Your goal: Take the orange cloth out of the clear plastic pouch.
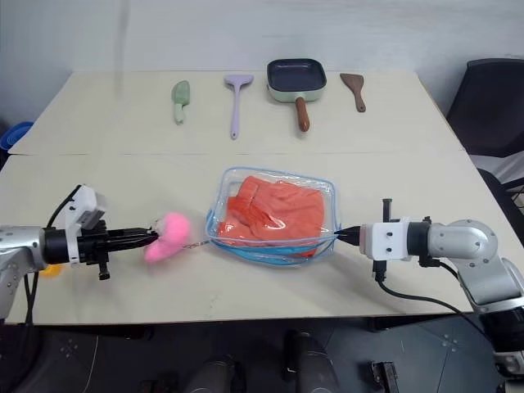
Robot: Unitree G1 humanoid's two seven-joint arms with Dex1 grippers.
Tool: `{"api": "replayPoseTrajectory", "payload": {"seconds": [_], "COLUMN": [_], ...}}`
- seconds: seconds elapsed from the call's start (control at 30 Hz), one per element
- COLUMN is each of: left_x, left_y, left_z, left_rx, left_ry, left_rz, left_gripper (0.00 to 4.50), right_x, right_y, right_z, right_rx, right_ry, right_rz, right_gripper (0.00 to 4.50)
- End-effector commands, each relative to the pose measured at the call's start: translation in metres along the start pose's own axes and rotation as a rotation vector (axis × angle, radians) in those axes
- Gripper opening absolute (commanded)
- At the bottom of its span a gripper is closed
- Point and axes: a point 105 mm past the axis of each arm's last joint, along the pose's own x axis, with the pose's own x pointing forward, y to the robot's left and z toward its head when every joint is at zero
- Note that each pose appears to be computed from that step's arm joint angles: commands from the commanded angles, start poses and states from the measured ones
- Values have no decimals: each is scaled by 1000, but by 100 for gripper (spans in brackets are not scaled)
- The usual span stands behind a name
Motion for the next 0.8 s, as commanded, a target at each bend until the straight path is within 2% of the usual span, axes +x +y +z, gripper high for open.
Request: {"api": "replayPoseTrajectory", "payload": {"seconds": [0.03,0.27,0.3,0.33,0.4,0.5,0.57,0.6,0.73,0.8], "left_x": [-2,-23,-29,-33,-34,-15,6,12,57,69], "left_y": [3,14,17,20,22,-2,-18,-23,-47,-50], "left_z": [6,3,7,10,35,82,96,99,90,84], "left_rx": [-5,-153,-169,-179,-131,46,200,253,674,793], "left_ry": [-32,-77,-100,-115,-166,-214,-181,-167,-5,23], "left_rz": [26,95,112,121,120,-18,-88,-108,-204,-227], "left_gripper": [127,350,351,351,351,351,351,351,351,351], "right_x": [-8,-21,-22,-23,-22,-16,-11,-9,-1,2], "right_y": [-3,5,7,8,7,7,12,13,25,27], "right_z": [10,26,32,36,47,62,70,73,83,85], "right_rx": [48,243,285,313,367,432,451,456,527,534], "right_ry": [-16,-58,-79,-91,-131,-185,-206,-210,-247,-246], "right_rz": [-48,-152,-162,-167,-192,-200,-167,-156,-94,-93], "right_gripper": [94,340,369,369,369,369,369,369,369,369]}}
